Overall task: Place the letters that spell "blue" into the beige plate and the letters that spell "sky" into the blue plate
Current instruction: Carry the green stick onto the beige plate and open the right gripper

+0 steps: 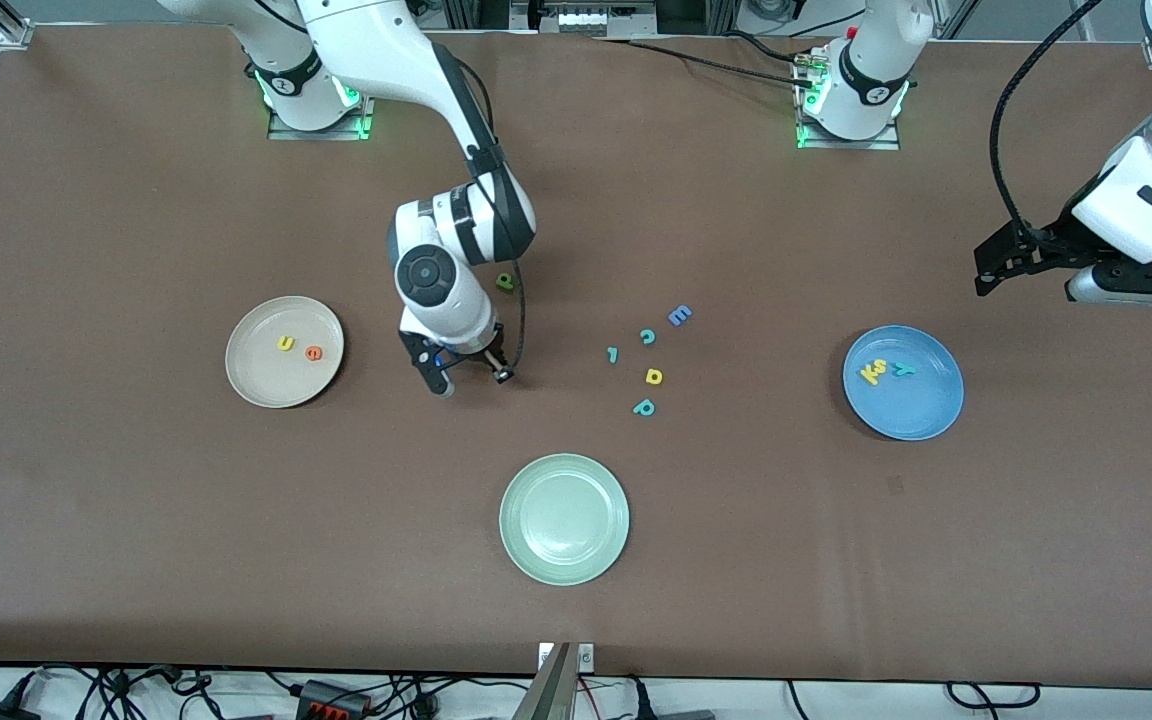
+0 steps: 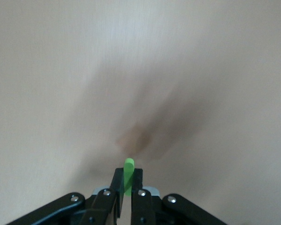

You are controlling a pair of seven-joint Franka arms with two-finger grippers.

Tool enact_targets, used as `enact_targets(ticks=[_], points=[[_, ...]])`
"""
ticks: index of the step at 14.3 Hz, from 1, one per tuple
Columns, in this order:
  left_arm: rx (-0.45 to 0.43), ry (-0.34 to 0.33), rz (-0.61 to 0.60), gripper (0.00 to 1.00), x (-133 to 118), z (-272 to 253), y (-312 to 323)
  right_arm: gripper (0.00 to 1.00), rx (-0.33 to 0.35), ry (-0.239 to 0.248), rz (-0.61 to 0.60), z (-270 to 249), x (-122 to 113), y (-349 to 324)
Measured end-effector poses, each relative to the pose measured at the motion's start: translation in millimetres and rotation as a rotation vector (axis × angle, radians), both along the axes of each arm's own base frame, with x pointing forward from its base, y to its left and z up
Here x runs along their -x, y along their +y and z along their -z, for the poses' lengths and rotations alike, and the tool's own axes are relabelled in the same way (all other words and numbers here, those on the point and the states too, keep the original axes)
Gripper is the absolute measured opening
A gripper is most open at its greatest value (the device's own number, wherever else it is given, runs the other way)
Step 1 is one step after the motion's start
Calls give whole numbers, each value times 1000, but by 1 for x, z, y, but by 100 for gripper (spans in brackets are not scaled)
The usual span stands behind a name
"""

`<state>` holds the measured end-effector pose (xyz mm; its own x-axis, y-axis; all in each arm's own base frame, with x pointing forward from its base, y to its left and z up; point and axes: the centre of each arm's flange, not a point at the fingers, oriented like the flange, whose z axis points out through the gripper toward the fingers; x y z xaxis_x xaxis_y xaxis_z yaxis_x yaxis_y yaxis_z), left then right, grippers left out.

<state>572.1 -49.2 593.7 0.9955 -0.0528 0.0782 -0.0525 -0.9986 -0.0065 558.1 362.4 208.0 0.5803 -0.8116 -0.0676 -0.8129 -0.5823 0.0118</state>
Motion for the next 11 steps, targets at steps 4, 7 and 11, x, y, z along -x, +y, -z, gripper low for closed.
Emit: enact_targets(ticks=[4, 7, 11], points=[[0, 2, -1, 100, 0, 0, -1, 10, 72, 122, -143, -14, -20, -68], [0, 4, 0, 100, 1, 0, -4, 10, 97, 184, -239, -23, -25, -110], [1, 4, 0, 100, 1, 0, -9, 10, 129, 236, -349, -29, -16, -162]])
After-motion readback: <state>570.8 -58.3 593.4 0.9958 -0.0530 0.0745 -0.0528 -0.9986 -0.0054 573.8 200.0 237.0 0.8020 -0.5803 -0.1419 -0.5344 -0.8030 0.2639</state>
